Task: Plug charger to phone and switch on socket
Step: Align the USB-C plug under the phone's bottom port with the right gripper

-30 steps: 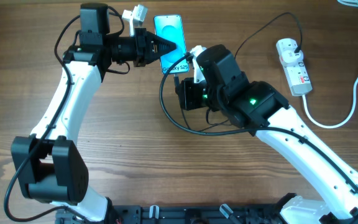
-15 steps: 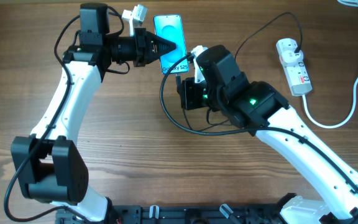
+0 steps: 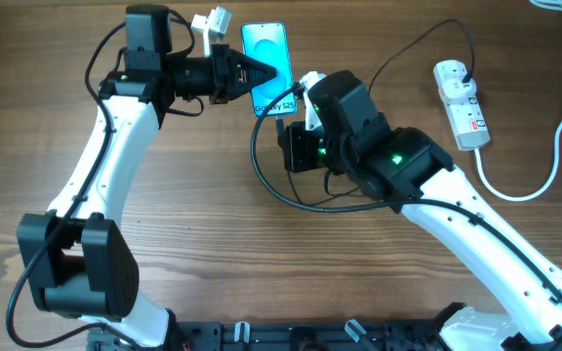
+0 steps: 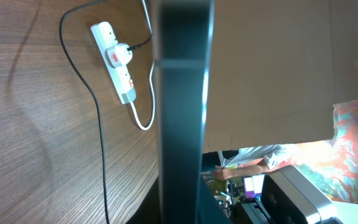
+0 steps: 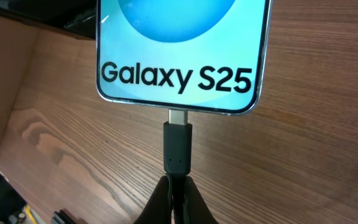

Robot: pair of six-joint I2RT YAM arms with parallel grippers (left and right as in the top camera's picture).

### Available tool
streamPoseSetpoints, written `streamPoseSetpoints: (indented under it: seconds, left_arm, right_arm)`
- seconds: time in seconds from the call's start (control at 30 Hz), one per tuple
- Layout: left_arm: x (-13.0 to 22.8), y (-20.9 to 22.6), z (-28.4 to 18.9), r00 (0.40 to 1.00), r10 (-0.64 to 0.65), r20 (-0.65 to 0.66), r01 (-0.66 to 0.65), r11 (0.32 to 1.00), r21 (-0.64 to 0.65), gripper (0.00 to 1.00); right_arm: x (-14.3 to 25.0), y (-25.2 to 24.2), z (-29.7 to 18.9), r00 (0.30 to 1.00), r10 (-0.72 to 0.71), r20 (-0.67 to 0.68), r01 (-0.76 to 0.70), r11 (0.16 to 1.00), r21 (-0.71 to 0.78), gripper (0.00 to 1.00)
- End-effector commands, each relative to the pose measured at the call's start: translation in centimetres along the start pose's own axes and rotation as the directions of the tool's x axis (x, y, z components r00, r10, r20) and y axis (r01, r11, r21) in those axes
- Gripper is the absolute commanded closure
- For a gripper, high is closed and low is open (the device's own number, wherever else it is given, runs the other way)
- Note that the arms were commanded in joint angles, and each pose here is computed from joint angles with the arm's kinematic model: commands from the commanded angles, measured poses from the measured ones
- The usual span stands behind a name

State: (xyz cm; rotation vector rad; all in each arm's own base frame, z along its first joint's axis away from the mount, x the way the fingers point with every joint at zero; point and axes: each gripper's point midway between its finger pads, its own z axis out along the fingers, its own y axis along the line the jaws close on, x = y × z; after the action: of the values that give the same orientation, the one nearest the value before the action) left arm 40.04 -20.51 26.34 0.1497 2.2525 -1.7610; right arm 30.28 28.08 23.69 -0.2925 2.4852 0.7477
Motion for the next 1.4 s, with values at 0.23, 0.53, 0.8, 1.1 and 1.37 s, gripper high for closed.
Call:
streamPoseSetpoints:
  seconds: [0.23, 0.53, 0.8, 1.1, 1.37]
  left_arm:
    - [0.18, -1.29, -0.03, 1.0, 0.025, -0.014, -0.024, 0.999, 0.032, 0.96]
    - [0.11, -1.17, -0.03, 1.0, 0.026, -0.01, -0.026, 0.999, 0.025, 0.96]
    - [0.11, -1.17, -0.03, 1.0, 0.026, -0.01, -0.026, 0.999, 0.025, 0.96]
    - [0.12, -1.17, -0.03, 1.0, 0.023, -0.01, -0.022, 0.999, 0.026, 0.96]
    - [0.11, -1.18, -0.03, 1.0, 0.023, -0.01, -0.023, 0.999, 0.026, 0.96]
  right_arm:
    - [0.08, 0.39, 0.25, 1.0, -0.015, -0.013, 0.015, 1.0, -0.016, 0.96]
    - [0.21, 0.62, 0.25, 1.0, -0.016, -0.02, 0.016, 0.999, -0.028, 0.96]
    - [-0.05, 0.85, 0.25, 1.0, -0.019, -0.01, 0.018, 0.999, -0.039, 0.96]
    - [0.06, 0.78, 0.26, 1.0, -0.015, -0.014, 0.014, 0.999, -0.036, 0.96]
    - [0.16, 0.65, 0.27, 1.0, -0.012, -0.018, 0.012, 0.999, -0.029, 0.96]
